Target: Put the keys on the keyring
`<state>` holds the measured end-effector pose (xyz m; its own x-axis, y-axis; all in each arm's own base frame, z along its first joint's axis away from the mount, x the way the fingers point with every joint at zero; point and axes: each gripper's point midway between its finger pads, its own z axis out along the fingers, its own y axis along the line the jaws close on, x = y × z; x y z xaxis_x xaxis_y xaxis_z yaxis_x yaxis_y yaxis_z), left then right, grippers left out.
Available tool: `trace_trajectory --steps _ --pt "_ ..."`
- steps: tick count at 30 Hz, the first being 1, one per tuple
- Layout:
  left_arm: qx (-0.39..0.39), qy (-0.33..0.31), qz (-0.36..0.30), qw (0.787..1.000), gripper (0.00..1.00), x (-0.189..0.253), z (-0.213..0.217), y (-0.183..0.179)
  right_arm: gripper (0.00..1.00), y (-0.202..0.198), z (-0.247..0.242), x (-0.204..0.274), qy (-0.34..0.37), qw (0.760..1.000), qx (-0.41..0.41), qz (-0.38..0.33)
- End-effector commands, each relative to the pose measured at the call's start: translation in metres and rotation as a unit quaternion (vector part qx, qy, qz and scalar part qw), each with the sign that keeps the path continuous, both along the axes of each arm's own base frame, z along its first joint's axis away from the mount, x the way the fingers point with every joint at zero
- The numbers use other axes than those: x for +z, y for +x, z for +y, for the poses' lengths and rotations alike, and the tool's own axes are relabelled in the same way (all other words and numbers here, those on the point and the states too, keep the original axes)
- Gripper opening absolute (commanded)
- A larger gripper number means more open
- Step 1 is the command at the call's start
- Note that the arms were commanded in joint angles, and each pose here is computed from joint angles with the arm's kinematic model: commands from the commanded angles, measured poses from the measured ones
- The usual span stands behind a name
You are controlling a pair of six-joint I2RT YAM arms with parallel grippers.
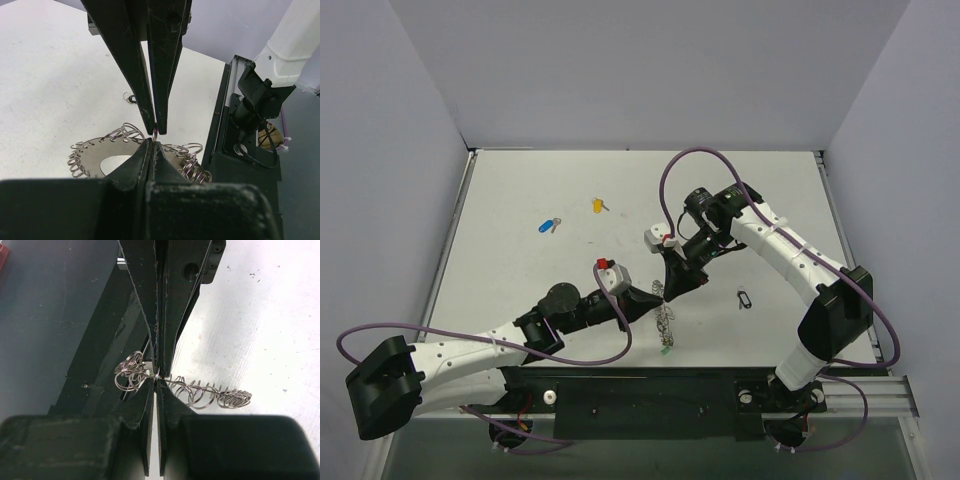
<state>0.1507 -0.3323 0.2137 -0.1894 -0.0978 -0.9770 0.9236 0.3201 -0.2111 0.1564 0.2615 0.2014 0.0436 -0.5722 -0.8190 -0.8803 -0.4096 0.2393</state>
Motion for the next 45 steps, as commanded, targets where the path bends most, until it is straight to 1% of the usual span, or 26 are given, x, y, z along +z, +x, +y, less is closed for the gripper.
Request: trace_trajectory --steps 1,15,19,20,21,22,23,25,27,30,35,37,38,39,40,41,42,44,45 --pt "0.020 -0.091 -0.043 0.995 0.00 0.057 0.005 0.006 0.00 -0.015 -0.010 0.009 -0.007 1.000 -0.007 0.024" --pt "0.018 -0.096 -0.037 0.995 0.00 0.057 0.003 0.007 0.00 -0.015 -0.010 0.009 -0.006 1.000 -0.009 0.025" --pt "0.010 -0.079 -0.043 0.996 0.00 0.053 0.000 0.006 0.00 -0.014 -0.009 0.009 -0.010 0.999 -0.013 0.028" --pt "0.009 -0.074 -0.043 0.996 0.00 0.051 0.000 0.006 0.02 -0.013 -0.010 0.009 -0.011 0.999 -0.013 0.027" --pt "0.010 -0.063 -0.045 0.997 0.00 0.048 -0.001 0.007 0.12 -0.013 -0.010 0.010 -0.014 0.999 -0.016 0.028" --pt "0.008 -0.058 -0.048 0.997 0.00 0.047 -0.001 0.006 0.17 -0.012 -0.011 0.010 -0.017 0.999 -0.018 0.026" --pt "0.009 -0.046 -0.049 0.998 0.00 0.043 -0.002 0.007 0.27 -0.011 -0.012 0.012 -0.020 0.999 -0.021 0.022" --pt "0.006 -0.030 -0.054 0.998 0.00 0.040 -0.002 0.007 0.34 -0.008 -0.013 0.014 -0.026 0.999 -0.029 0.017" --pt "0.001 -0.013 -0.058 0.998 0.00 0.035 -0.003 0.006 0.38 -0.004 -0.016 0.018 -0.031 0.999 -0.042 0.014" --pt "-0.005 0.005 -0.066 0.998 0.00 0.031 -0.003 0.006 0.40 0.007 -0.024 0.025 -0.043 0.996 -0.074 0.006" --pt "-0.022 0.021 -0.079 0.996 0.00 0.031 -0.001 0.002 0.40 0.031 -0.049 0.032 -0.055 0.989 -0.138 -0.027" --pt "-0.030 0.029 -0.082 0.996 0.00 0.032 0.001 0.002 0.41 0.049 -0.063 0.027 -0.067 0.979 -0.188 -0.046" --pt "-0.028 0.034 -0.083 0.996 0.00 0.033 0.002 0.005 0.41 0.056 -0.072 0.030 -0.069 0.970 -0.229 -0.045" --pt "-0.038 0.036 -0.082 0.995 0.00 0.034 0.002 0.003 0.41 0.069 -0.076 0.023 -0.071 0.962 -0.257 -0.062" --pt "-0.037 0.038 -0.080 0.995 0.00 0.036 0.004 0.007 0.41 0.074 -0.086 0.024 -0.073 0.950 -0.299 -0.054" --pt "-0.045 0.038 -0.081 0.995 0.00 0.039 0.007 0.008 0.41 0.084 -0.091 0.015 -0.075 0.941 -0.326 -0.057" --pt "-0.048 0.035 -0.076 0.995 0.00 0.042 0.007 0.009 0.41 0.083 -0.099 0.009 -0.082 0.929 -0.358 -0.038" --pt "-0.067 0.025 -0.066 0.995 0.00 0.048 0.011 0.010 0.41 0.089 -0.110 0.000 -0.089 0.911 -0.402 -0.020" --pt "-0.063 0.023 -0.058 0.996 0.00 0.048 0.014 0.016 0.41 0.090 -0.112 -0.001 -0.089 0.905 -0.415 -0.012"
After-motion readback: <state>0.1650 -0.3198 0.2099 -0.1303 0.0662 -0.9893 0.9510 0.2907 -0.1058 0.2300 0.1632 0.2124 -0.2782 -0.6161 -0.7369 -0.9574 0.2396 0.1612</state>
